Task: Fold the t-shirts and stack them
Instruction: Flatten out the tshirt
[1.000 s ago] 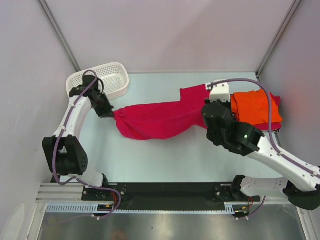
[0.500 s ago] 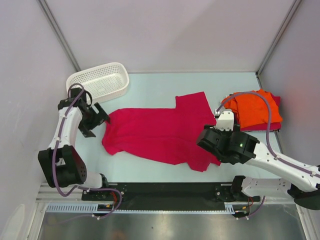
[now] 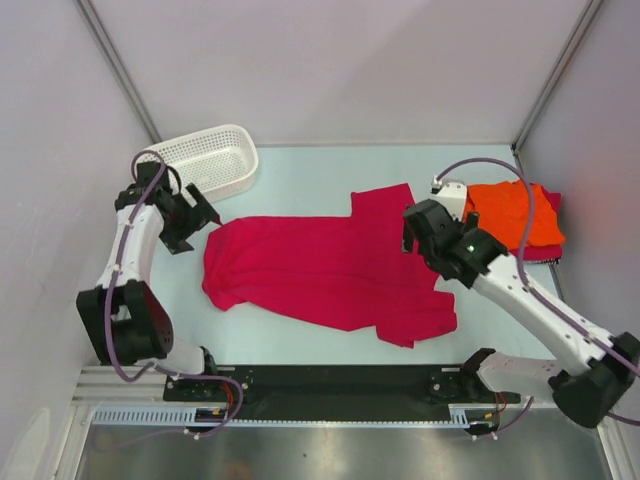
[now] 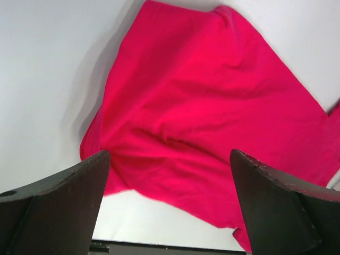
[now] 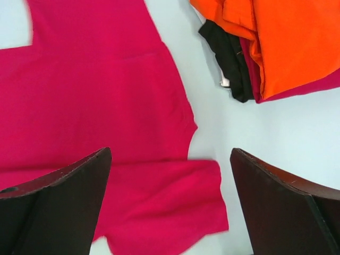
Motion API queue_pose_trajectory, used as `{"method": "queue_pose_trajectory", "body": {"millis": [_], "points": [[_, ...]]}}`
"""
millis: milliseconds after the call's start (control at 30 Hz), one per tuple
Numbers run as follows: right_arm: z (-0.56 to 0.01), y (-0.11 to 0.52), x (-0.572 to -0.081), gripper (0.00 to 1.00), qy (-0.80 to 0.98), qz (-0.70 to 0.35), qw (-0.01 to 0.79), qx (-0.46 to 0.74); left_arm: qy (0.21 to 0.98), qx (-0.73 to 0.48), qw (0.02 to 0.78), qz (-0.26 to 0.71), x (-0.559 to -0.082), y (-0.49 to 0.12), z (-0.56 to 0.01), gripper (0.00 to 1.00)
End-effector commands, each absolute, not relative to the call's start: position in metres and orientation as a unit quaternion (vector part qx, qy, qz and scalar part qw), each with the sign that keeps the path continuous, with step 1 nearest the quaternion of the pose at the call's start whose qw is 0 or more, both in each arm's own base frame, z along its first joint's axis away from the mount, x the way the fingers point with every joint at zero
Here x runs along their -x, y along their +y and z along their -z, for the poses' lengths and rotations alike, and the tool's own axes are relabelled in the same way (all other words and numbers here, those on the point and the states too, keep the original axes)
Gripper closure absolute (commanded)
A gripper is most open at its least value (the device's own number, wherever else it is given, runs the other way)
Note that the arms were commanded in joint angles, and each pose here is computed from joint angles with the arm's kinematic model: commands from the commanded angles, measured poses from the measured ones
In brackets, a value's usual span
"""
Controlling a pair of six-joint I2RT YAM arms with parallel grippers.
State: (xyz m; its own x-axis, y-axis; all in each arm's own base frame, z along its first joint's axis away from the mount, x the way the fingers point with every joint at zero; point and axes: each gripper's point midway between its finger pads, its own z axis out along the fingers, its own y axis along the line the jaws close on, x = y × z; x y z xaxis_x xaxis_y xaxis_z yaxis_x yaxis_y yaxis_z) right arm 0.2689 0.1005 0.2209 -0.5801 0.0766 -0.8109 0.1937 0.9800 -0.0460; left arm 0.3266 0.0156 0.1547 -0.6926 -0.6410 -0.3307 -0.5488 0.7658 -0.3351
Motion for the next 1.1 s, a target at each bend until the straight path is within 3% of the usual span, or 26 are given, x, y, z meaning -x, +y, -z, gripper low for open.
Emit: {"method": "queue_pose_trajectory", "body": {"millis": [0,333,767,1067], "points": [[-0.188,0.104,-0.329,0.00,0.902,0.041,0.424,-0.066,0.925,0.284,0.223,0.118,-0.361,0.012,-0.147,0.00],[-0.133,0.101,-0.427,0.00,0.930,0.042,0.357,-0.079,0.960,0.224,0.127,0.107,-0.382,0.000,-0.093,0.00],[-0.069,0.135,-0.487,0.03,0.950,0.027,0.305,-0.061,0.981,0.174,0.077,0.040,-0.389,0.015,-0.065,0.00],[-0.086,0.150,-0.537,0.04,0.942,0.020,0.334,-0.031,0.980,0.186,0.058,0.032,-0.401,0.010,-0.048,0.03]]}}
